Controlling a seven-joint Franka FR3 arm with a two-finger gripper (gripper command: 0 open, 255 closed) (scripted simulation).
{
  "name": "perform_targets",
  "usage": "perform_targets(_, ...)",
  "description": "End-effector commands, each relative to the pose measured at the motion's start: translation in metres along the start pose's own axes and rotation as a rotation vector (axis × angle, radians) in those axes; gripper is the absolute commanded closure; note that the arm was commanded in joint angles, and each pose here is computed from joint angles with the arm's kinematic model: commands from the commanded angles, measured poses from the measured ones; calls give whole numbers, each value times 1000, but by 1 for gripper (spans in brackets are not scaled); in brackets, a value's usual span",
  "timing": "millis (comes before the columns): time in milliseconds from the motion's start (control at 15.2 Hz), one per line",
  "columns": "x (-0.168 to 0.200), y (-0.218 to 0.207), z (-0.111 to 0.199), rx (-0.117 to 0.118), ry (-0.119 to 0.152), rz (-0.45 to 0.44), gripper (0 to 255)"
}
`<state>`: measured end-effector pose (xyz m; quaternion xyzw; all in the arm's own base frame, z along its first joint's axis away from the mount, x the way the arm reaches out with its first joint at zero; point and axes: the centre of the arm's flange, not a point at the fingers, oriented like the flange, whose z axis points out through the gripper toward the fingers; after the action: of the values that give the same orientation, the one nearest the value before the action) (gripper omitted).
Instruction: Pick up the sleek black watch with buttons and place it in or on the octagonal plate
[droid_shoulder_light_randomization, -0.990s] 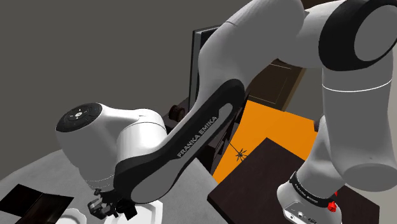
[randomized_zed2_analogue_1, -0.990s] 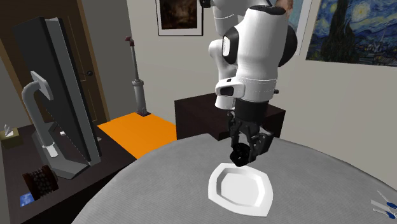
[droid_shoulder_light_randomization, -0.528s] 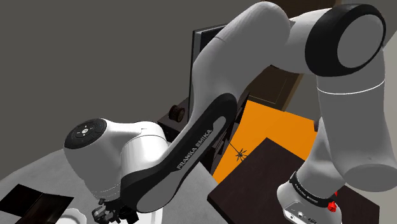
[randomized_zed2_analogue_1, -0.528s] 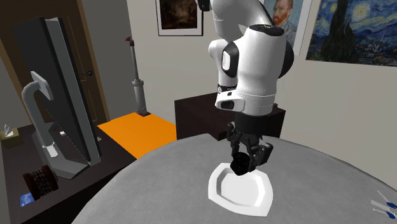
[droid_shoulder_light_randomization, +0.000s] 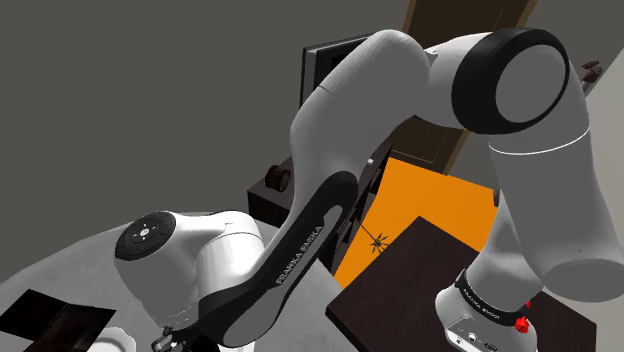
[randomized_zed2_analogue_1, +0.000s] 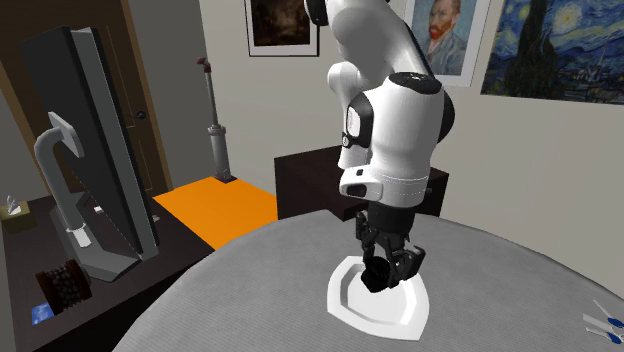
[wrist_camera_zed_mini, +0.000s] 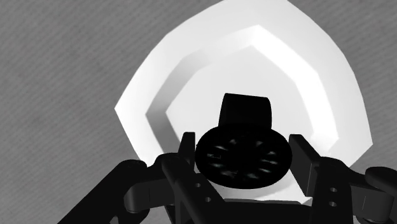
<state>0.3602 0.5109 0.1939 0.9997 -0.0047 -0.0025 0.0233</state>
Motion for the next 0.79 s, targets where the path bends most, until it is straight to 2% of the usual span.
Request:
perform_targets(0,0,0,12,0,0,0,255)
perform_targets(528,0,0,12,0,0,0,255)
perform_targets(594,0,0,12,0,0,0,0)
perform_targets(726,0,0,12,0,0,0,0)
